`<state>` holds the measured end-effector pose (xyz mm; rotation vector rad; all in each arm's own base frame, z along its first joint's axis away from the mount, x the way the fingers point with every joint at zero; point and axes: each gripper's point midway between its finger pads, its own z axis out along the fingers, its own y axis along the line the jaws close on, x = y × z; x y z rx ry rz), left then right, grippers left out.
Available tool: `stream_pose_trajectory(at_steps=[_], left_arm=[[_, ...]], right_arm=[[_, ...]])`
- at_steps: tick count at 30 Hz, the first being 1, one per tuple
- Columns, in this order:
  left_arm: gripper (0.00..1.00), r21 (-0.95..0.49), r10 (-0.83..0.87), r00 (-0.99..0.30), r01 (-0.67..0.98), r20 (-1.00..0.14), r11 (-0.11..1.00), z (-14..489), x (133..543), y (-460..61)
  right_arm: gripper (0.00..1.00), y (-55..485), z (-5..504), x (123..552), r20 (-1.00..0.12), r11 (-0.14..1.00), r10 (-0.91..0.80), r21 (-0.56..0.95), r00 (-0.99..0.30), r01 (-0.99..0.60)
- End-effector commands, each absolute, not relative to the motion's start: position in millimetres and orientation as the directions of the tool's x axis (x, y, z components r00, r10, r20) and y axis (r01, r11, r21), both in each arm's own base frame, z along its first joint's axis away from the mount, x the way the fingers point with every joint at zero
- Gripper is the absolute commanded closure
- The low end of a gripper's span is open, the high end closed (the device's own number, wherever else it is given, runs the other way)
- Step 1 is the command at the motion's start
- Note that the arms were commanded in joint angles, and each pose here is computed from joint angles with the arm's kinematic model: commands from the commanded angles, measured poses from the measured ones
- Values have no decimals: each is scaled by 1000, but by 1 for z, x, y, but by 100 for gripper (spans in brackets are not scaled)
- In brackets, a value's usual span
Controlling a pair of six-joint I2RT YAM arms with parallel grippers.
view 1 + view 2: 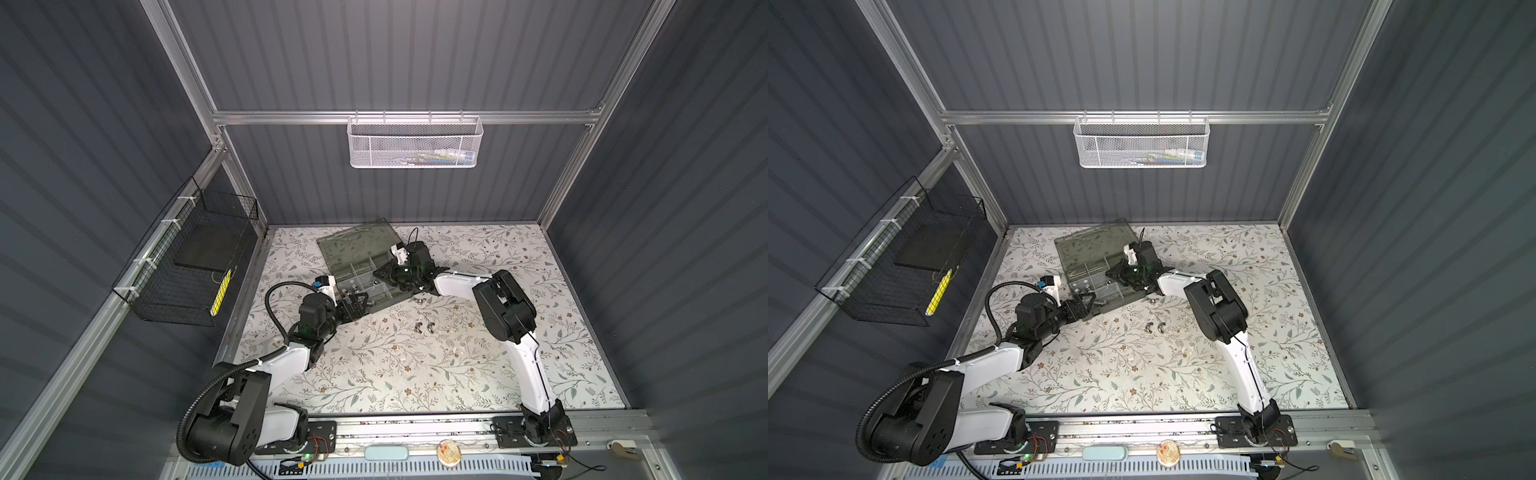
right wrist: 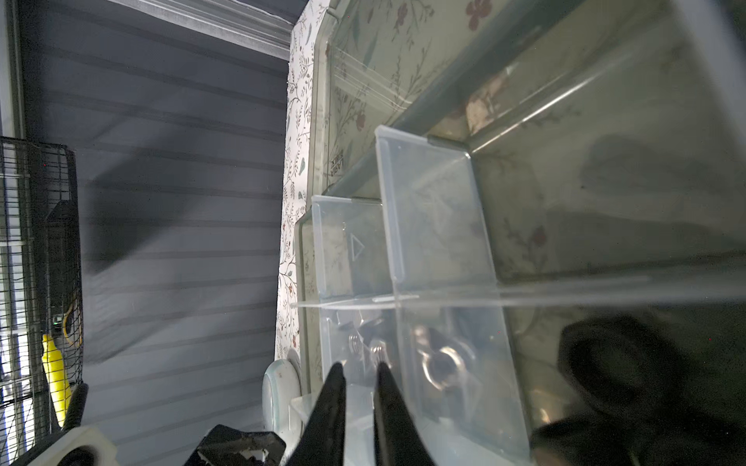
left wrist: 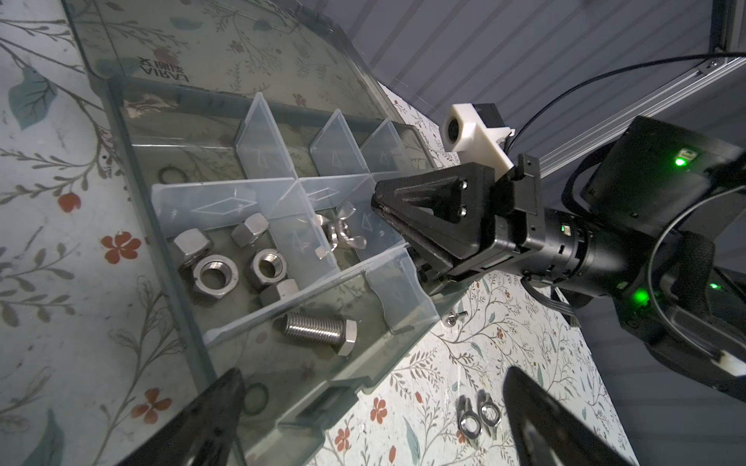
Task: Sort the screws and nuts into containers
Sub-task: Place the nut into the container.
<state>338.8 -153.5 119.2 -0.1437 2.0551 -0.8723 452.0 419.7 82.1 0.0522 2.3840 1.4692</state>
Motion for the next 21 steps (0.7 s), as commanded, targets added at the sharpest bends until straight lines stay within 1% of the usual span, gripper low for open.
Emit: stream_pose_trajectory(at_steps=[1, 10, 16, 21], left_arm=[[0, -637, -405, -620, 203, -672, 744, 118, 341, -153], [0, -641, -397, -626, 222, -671, 734, 119, 341, -156], [0, -645, -378, -621, 281, -686, 711, 130, 340, -165], [0, -642, -351, -623, 331, -699, 692, 136, 335, -174]], right_arm=[[81, 421, 79, 454, -284, 476, 201, 865, -938, -160], [76, 418, 95, 451, -310, 479, 199, 858, -929, -184], [67, 411, 126, 447, -365, 482, 203, 845, -909, -232], [57, 402, 156, 441, -423, 494, 205, 823, -883, -280]])
